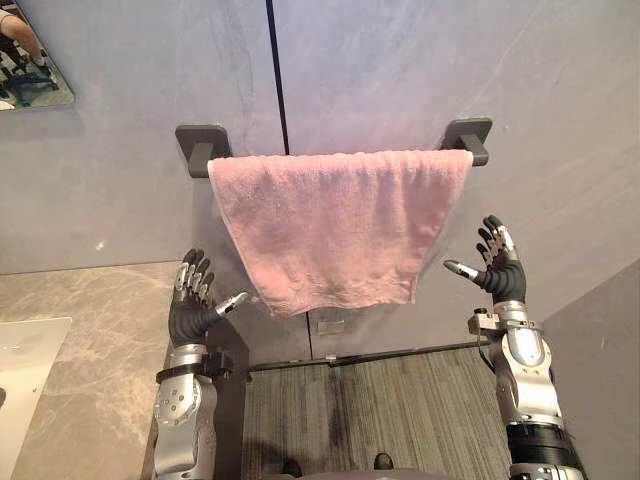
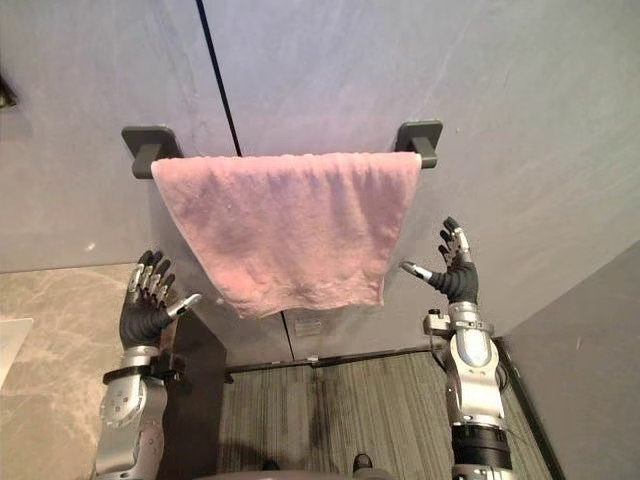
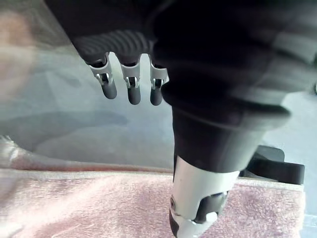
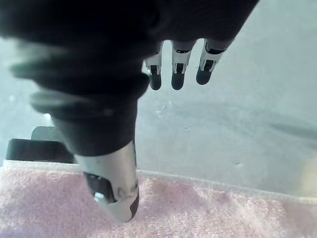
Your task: Organize washtable
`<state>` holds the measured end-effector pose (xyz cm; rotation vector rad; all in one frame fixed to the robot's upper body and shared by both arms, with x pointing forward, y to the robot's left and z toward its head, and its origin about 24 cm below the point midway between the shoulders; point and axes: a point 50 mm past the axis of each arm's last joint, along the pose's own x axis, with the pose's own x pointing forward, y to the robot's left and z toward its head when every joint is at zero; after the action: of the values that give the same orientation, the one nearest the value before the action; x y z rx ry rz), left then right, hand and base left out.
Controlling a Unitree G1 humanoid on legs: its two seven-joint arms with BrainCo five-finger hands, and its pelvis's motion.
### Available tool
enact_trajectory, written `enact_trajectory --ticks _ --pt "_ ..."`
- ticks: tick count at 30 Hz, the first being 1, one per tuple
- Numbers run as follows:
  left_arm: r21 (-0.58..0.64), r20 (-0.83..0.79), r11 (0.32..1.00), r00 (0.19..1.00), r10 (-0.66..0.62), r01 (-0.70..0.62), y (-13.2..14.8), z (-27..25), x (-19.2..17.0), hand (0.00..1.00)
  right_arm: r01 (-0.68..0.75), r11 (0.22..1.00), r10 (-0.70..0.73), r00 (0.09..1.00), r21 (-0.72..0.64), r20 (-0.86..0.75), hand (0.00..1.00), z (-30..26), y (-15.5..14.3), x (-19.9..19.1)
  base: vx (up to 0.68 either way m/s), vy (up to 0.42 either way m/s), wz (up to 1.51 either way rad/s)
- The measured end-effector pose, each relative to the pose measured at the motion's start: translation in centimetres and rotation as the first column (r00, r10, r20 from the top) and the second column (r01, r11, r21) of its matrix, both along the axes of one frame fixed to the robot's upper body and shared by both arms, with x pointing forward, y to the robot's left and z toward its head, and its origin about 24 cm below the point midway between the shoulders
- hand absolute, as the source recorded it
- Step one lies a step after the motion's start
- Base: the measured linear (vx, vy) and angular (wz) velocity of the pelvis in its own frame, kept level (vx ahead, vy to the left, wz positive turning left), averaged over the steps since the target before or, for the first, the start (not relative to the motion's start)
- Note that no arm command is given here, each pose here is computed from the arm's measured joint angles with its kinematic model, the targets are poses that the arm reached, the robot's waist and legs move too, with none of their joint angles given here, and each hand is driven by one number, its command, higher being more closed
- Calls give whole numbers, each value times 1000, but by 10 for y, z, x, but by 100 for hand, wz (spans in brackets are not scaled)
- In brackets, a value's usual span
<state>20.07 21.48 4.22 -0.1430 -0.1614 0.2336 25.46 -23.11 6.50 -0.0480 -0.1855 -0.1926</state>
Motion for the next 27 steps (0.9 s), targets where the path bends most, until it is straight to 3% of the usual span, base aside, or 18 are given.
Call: enact_trajectory --ticks 4,8,10,16,27 --pt "-21 -62 999 998 26 -28 3 -14 -12 0 36 999 -35 999 7 -28 0 -9 -5 -14 -22 -28 0" --pt "-59 -241 997 970 34 -50 5 -54 -25 0 68 997 -72 985 -32 -154 0 -36 -9 -32 -32 -36 1" --pt "-86 -392 994 920 26 -64 3 -85 -38 0 89 996 -92 956 -24 -278 0 -65 -13 -44 -36 -35 1" --pt "-48 -590 998 807 11 -48 0 -124 -64 0 105 994 -86 839 5 -537 0 -124 -1 -84 -47 -33 -1" --pt "16 -803 1000 596 6 10 -9 -168 -102 0 97 994 -28 630 43 -776 0 -180 20 -137 -48 -29 -4"
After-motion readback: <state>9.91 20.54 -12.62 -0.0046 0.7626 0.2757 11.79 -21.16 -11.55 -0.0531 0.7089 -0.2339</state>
